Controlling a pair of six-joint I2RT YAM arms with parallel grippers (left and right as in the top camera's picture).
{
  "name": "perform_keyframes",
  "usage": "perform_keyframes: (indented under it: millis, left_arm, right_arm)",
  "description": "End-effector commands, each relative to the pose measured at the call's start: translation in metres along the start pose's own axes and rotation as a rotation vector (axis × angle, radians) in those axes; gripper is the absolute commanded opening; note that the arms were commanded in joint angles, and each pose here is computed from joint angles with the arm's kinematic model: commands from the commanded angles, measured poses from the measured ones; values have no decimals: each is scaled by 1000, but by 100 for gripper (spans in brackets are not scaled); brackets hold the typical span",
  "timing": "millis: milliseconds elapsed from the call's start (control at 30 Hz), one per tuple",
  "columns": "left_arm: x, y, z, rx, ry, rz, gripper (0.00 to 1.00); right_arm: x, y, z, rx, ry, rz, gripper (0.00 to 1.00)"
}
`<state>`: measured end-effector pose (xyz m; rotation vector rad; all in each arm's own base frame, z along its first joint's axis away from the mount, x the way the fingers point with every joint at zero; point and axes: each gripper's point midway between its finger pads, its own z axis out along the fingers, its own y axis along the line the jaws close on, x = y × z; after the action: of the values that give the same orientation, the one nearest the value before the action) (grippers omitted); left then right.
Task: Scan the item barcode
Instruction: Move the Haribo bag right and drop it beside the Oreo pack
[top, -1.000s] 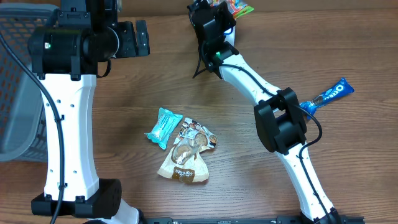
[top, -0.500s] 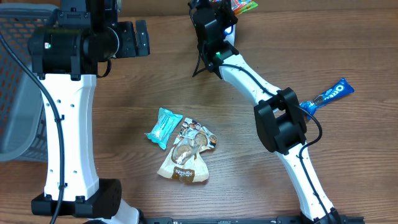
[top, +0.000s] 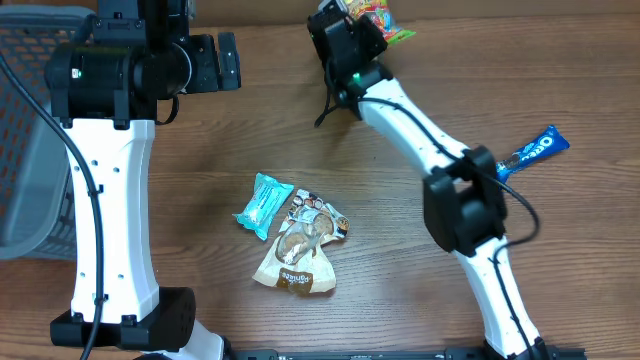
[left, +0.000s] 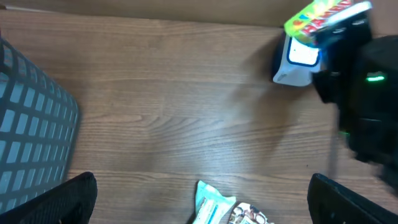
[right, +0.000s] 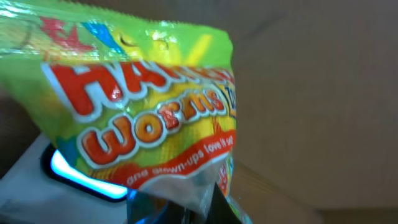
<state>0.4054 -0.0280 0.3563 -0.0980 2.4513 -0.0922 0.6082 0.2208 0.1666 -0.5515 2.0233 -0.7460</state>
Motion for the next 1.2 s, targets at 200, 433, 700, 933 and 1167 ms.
perform_keyframes:
  millis: [200,433,700,933,1167]
  left_arm:
    - [1,-1,2,1,4,20,99]
    - [1,-1,2,1,4,20,100]
    - [1,-1,2,1,4,20,100]
    - [1,-1,2,1,4,20,100]
    - [1,-1,2,1,4,20,100]
  right_arm:
    - [-11,-177,-144,-203,9,745,4]
    - [115,-237,-122,-187,399,1077,4]
    - [241,-224,-60,-181,826,1207,4]
    - [305,-170,-20,-211,1044,1184,4]
    - [329,-158,-5,-169,1087,1151,6]
